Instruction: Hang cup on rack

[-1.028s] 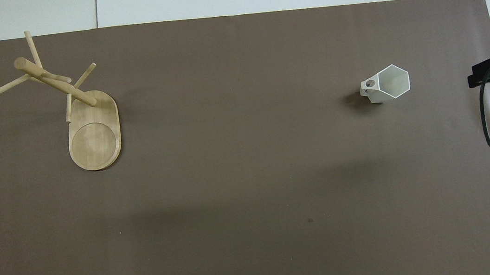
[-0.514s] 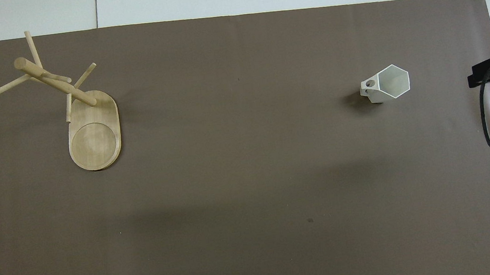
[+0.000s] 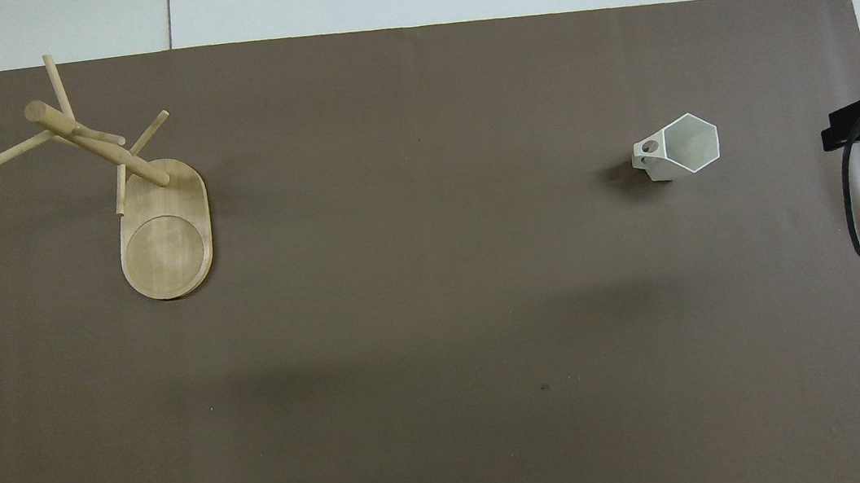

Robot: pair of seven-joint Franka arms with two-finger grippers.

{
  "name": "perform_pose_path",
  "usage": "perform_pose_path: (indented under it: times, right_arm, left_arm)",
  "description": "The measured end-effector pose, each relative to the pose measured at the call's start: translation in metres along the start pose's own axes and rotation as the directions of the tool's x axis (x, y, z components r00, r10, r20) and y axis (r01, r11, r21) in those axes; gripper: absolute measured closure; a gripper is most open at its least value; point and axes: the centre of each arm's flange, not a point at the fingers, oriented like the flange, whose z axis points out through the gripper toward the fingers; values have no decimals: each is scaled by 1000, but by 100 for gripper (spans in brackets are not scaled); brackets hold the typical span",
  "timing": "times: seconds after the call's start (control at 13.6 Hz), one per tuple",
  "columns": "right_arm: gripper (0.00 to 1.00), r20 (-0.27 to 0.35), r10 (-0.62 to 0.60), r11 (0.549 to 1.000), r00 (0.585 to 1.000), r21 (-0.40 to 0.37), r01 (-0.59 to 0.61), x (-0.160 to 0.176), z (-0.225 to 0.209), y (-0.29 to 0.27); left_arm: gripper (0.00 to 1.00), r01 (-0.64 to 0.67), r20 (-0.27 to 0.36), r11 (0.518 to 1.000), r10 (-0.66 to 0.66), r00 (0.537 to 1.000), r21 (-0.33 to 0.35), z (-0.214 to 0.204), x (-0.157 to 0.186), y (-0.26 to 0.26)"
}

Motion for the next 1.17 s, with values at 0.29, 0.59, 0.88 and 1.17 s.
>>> perform_pose_path:
  times: [0.29,0.59,0.88,1.17]
  right_arm:
    - [0,-46,0,1000,999,-2,0,6,4,0]
    - [0,-74,0,1000,997,-1,0,11,31,0]
    - [0,-80,1,1000,997,-1,-1,20,86,1]
    - [0,-80,2,1000,997,-2,-2,40,142,2]
  left_arm:
    - [0,0,0,1000,0,1000,0,0,0,0]
    - [0,0,0,1000,0,1000,0,0,0,0]
    - [0,0,0,1000,0,1000,0,0,0,0]
    - [0,-1,-1,1000,1,1000,0,0,0,0]
